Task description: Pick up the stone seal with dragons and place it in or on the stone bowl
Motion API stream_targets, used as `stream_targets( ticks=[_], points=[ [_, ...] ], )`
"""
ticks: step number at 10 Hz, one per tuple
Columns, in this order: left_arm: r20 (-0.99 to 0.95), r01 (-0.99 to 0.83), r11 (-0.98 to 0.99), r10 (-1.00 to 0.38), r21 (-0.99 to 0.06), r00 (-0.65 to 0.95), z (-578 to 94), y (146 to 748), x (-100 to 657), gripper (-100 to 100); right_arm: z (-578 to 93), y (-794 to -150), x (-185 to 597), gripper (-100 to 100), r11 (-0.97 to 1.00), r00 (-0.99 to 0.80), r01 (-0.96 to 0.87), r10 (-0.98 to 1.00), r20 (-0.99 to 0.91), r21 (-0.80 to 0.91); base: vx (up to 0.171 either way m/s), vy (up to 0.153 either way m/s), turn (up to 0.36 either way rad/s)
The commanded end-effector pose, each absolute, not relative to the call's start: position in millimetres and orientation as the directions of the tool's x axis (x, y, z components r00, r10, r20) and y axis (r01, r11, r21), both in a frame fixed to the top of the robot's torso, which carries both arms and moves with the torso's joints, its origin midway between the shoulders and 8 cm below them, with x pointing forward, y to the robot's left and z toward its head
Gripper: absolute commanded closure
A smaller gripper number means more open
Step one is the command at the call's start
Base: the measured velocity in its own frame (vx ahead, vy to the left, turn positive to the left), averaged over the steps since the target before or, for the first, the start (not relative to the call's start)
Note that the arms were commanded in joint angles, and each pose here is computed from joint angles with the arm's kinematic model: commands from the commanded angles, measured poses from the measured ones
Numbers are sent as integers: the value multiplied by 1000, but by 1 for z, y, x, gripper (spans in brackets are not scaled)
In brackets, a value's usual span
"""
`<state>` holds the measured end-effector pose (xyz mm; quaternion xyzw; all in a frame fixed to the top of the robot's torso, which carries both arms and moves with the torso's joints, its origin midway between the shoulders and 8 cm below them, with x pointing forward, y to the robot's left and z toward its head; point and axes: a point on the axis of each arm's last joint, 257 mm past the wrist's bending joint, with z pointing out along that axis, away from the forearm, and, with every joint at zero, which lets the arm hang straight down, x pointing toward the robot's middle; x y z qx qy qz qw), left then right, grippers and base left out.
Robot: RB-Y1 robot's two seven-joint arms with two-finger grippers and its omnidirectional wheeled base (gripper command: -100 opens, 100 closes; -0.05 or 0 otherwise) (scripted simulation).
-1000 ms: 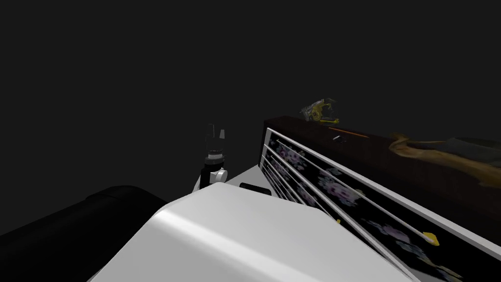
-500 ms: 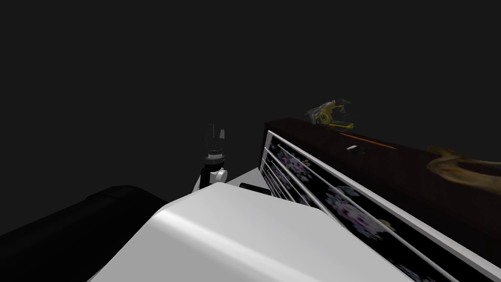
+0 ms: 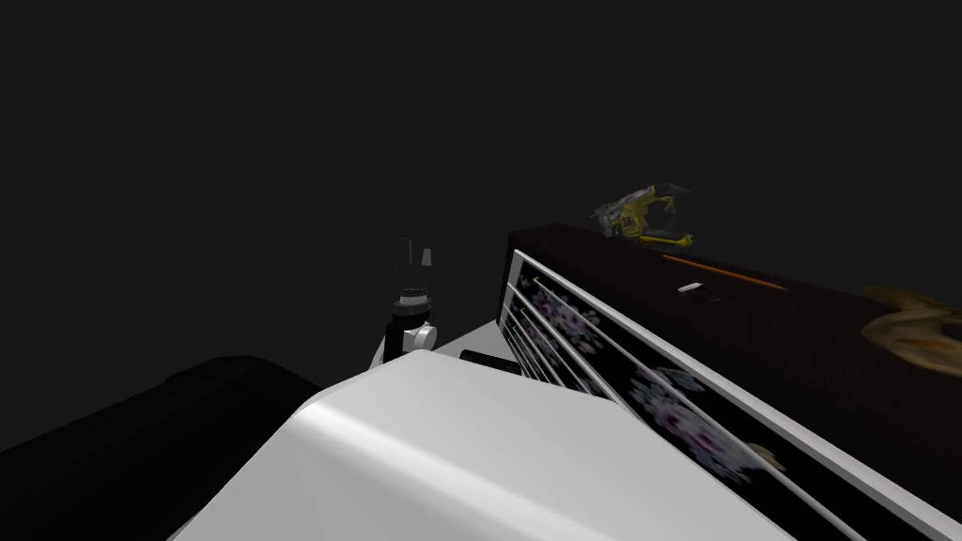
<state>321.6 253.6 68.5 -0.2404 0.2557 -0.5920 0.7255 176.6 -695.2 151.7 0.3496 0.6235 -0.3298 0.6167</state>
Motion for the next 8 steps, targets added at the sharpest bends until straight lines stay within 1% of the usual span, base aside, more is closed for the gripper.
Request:
stream_targets(
  ticks=[1,2,3,8],
  points=[
    [-86,736,184,-982,-652,168,68,254,322,0,152,-695,177,-100,538,5,843,29,-1000,20,0,0,0],
    [-86,736,184,-982,-652,168,68,254,322,0,152,-695,177,0,538,5,843,29,-1000,20,0,0,0],
    [-86,736,184,-982,-652,168,68,254,322,0,159,-692,179,-100,538,7,843,28,-1000,20,-4,-14,-22],
    [-86,736,184,-982,-652,168,68,254,322,0,182,-677,193,-100,542,8,840,27,-1000,21,-18,-34,-17]
  ],
)
